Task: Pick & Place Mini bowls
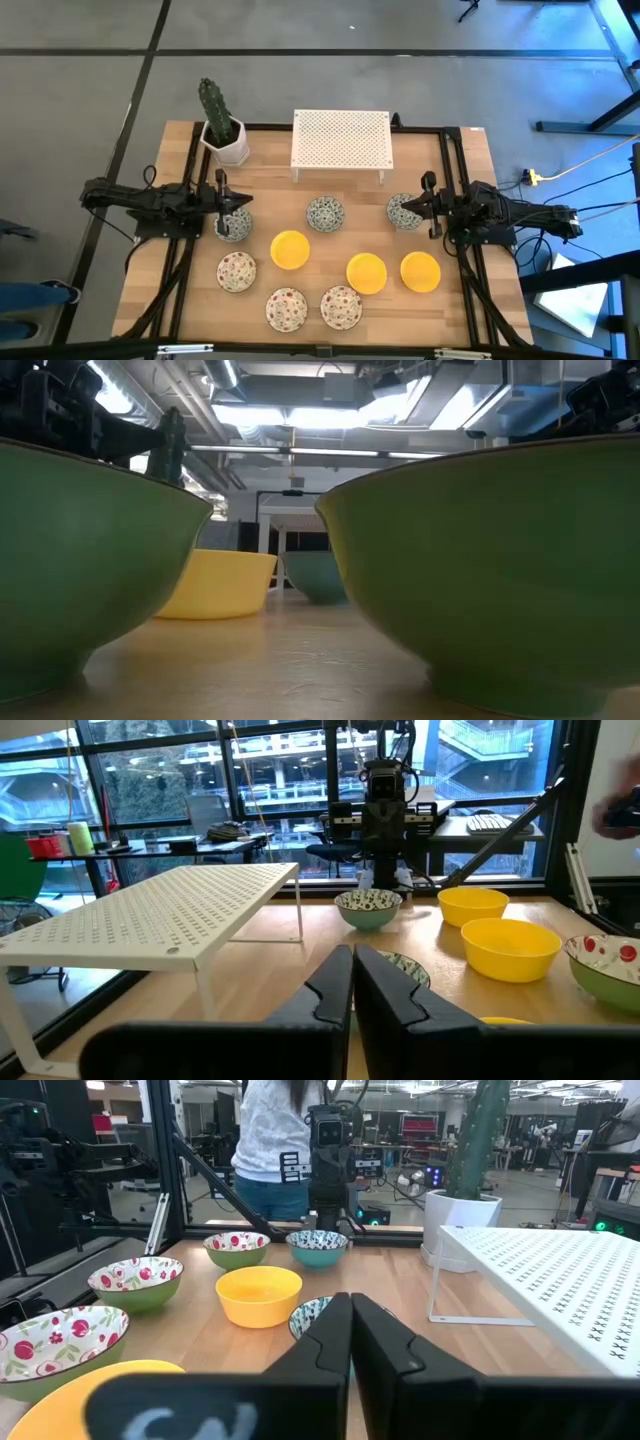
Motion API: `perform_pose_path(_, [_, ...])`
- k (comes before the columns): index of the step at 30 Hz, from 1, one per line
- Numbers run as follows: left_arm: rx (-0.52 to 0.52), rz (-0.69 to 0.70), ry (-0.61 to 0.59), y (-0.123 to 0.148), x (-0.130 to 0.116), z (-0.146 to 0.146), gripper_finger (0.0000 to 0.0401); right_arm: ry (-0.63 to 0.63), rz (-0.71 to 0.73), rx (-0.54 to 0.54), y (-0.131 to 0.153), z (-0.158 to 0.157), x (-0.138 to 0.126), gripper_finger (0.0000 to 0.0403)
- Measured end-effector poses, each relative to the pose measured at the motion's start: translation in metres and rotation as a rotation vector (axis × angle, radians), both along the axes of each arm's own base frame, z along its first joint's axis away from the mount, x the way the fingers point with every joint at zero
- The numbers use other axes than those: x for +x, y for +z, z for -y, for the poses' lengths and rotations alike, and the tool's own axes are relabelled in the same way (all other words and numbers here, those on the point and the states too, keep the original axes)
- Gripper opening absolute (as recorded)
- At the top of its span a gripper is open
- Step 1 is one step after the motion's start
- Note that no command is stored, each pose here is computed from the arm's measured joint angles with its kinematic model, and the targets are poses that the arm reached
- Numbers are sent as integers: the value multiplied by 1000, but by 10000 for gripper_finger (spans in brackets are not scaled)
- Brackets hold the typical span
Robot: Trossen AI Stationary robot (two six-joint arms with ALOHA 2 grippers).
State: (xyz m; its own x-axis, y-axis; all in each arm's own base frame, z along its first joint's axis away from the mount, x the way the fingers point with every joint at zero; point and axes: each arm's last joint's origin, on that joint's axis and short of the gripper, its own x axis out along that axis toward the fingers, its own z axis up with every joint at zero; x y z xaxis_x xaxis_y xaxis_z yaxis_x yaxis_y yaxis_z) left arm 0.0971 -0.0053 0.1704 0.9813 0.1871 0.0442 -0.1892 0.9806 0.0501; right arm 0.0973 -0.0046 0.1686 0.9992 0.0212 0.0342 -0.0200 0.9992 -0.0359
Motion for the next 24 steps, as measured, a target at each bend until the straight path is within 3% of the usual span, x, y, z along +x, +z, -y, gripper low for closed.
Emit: perform_pose_path(24, [0,0,0,0,0,0,10,0,0,0,0,0,0,12])
